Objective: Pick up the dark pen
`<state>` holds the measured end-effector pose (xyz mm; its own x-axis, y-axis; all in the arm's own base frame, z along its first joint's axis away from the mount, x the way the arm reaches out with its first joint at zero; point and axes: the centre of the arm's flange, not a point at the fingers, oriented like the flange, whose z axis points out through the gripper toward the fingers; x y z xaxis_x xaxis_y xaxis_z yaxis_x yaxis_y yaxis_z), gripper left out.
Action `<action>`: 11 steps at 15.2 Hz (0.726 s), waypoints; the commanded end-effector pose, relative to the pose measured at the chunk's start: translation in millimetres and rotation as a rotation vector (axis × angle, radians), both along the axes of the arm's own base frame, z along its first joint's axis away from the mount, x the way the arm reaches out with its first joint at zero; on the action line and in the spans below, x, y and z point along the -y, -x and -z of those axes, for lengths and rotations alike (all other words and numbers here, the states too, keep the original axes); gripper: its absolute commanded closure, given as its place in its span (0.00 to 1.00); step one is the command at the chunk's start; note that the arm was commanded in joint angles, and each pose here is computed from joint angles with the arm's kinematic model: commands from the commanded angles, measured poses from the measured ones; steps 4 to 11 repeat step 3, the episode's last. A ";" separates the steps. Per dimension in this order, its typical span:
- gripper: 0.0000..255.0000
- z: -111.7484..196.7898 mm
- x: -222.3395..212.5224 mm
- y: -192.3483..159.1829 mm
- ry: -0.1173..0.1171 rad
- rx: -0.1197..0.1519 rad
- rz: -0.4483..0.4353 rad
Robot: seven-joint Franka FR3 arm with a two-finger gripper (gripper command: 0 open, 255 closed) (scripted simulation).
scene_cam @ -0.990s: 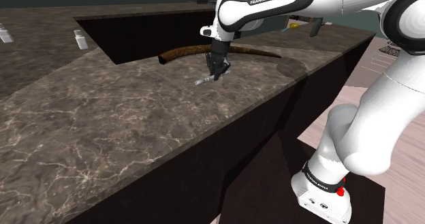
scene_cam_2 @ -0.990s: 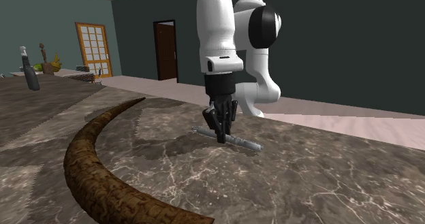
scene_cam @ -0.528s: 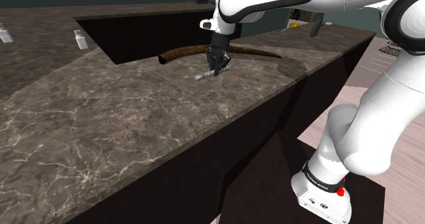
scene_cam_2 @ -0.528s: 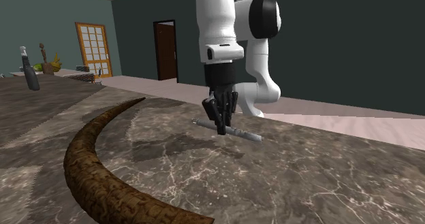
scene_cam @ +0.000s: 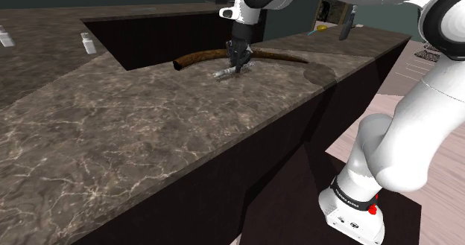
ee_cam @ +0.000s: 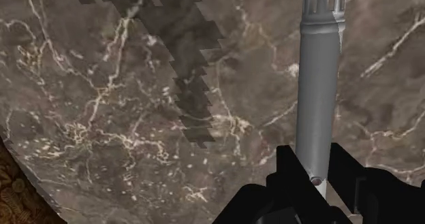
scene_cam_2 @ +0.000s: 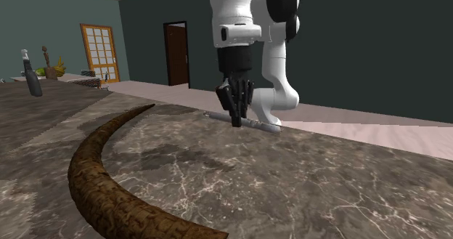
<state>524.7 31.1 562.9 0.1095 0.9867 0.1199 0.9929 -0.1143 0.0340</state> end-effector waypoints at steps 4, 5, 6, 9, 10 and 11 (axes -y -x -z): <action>1.00 -11.3 0.0 -0.2 0.000 -0.001 0.000; 1.00 -11.3 0.0 -0.2 0.000 -0.001 0.000; 1.00 -11.3 0.0 -0.2 0.000 -0.001 0.000; 1.00 -11.3 0.0 -0.2 0.000 -0.001 0.000; 1.00 -11.3 0.0 -0.2 0.000 -0.001 0.000; 1.00 -11.3 0.0 -0.2 0.000 -0.001 0.000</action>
